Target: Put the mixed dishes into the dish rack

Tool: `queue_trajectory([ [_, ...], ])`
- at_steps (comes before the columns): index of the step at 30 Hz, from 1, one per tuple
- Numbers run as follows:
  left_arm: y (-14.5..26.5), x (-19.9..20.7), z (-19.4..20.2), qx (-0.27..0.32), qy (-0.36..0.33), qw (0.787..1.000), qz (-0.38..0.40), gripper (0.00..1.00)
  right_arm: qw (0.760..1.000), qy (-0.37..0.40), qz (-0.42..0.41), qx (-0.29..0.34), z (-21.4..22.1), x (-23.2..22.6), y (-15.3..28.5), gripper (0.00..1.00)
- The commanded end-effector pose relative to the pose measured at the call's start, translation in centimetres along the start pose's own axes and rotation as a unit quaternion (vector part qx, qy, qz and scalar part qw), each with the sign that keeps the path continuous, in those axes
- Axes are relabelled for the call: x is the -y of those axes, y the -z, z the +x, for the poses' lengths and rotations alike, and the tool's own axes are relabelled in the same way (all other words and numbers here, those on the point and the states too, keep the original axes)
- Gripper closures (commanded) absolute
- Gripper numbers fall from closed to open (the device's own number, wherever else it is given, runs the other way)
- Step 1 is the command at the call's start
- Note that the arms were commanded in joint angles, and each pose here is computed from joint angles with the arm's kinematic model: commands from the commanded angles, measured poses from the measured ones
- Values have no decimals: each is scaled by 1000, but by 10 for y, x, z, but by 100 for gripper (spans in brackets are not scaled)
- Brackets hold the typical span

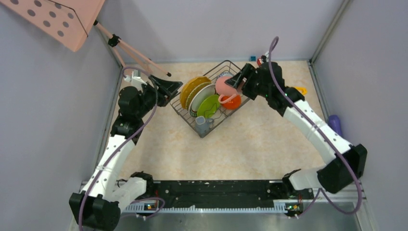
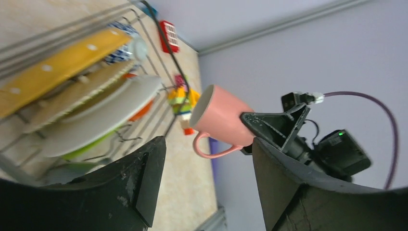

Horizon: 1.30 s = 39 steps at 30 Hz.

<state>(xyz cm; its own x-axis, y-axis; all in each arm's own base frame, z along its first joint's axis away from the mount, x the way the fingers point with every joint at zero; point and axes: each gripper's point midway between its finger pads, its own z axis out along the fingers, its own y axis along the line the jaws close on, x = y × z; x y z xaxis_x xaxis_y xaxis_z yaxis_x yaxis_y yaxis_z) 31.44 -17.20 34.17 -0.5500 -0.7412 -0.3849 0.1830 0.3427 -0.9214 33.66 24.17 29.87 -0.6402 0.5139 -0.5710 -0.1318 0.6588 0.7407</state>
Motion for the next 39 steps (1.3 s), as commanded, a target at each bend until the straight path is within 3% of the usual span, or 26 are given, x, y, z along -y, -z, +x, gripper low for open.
queue_trajectory([
  [1, 13, -34, -26, 57, -79, 991, -90, 29, 986, -40, 158, 22, -25, 31, -7, 100],
  [4, 18, -45, -33, 72, -91, 987, -112, 29, 974, -44, 223, 6, -25, 50, -23, 100],
  [11, 26, -59, -37, 84, -111, 981, -139, 29, 960, -37, 274, -48, -14, 65, -52, 100],
  [15, 30, -66, -40, 95, -122, 976, -151, 29, 956, -40, 278, -91, 3, 69, -65, 100],
  [27, 34, -72, -40, 100, -130, 974, -160, 29, 936, -60, 315, -145, 21, 102, -90, 100],
  [33, 35, -72, -40, 101, -131, 973, -160, 29, 932, -61, 334, -128, 10, 113, -91, 100],
  [39, 35, -72, -40, 100, -132, 973, -160, 29, 950, -61, 294, -87, -26, 71, -76, 100],
])
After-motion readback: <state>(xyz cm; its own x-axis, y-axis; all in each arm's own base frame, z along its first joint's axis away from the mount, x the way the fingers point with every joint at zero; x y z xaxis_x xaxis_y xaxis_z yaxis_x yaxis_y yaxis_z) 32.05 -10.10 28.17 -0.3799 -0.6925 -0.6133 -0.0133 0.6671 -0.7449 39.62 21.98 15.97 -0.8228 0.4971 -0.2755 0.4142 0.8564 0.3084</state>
